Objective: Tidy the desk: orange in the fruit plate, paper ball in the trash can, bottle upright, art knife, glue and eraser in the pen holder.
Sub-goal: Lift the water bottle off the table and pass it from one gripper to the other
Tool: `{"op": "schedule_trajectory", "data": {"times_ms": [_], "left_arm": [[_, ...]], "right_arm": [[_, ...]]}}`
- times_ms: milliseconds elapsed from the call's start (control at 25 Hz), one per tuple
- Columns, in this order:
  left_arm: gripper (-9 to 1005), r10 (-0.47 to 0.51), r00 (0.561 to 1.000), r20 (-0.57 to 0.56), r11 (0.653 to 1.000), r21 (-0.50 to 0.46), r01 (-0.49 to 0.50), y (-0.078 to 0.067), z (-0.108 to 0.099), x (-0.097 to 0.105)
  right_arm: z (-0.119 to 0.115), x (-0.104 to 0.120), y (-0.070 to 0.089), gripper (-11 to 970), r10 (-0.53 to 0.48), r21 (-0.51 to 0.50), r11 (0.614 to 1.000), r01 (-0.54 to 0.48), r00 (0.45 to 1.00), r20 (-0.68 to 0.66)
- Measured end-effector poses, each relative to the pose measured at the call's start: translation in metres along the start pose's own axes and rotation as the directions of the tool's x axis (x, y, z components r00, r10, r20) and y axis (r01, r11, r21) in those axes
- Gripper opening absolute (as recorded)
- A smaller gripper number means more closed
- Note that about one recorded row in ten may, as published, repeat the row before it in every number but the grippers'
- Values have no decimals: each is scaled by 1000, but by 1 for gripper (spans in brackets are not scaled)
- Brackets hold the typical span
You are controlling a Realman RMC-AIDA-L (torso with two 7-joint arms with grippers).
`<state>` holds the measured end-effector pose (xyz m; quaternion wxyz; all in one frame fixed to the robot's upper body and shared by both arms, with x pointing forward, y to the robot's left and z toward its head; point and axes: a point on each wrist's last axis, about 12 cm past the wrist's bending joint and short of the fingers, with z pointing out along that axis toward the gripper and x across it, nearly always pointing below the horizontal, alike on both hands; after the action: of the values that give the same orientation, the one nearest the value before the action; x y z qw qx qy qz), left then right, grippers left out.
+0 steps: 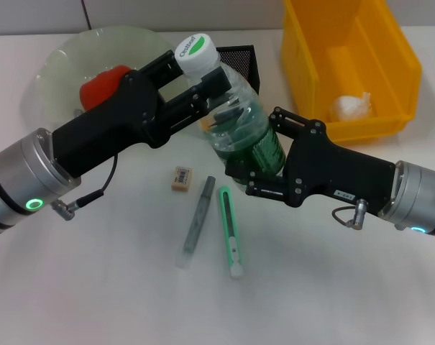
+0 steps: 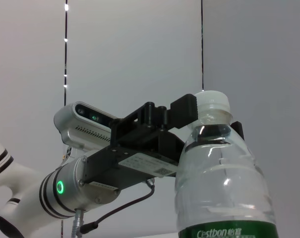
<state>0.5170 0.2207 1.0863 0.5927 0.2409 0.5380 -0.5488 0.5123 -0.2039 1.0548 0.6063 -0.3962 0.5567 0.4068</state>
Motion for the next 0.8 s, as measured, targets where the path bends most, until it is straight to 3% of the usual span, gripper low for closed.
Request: {"op": "schedule_trajectory", "data": {"times_ms": [800], "left_arm": [[559, 5, 1000, -1, 1000, 9, -5, 1, 3, -1]], "right_arm": [[0, 0, 0, 762, -1, -3, 1000, 1, 1000, 0]]}}
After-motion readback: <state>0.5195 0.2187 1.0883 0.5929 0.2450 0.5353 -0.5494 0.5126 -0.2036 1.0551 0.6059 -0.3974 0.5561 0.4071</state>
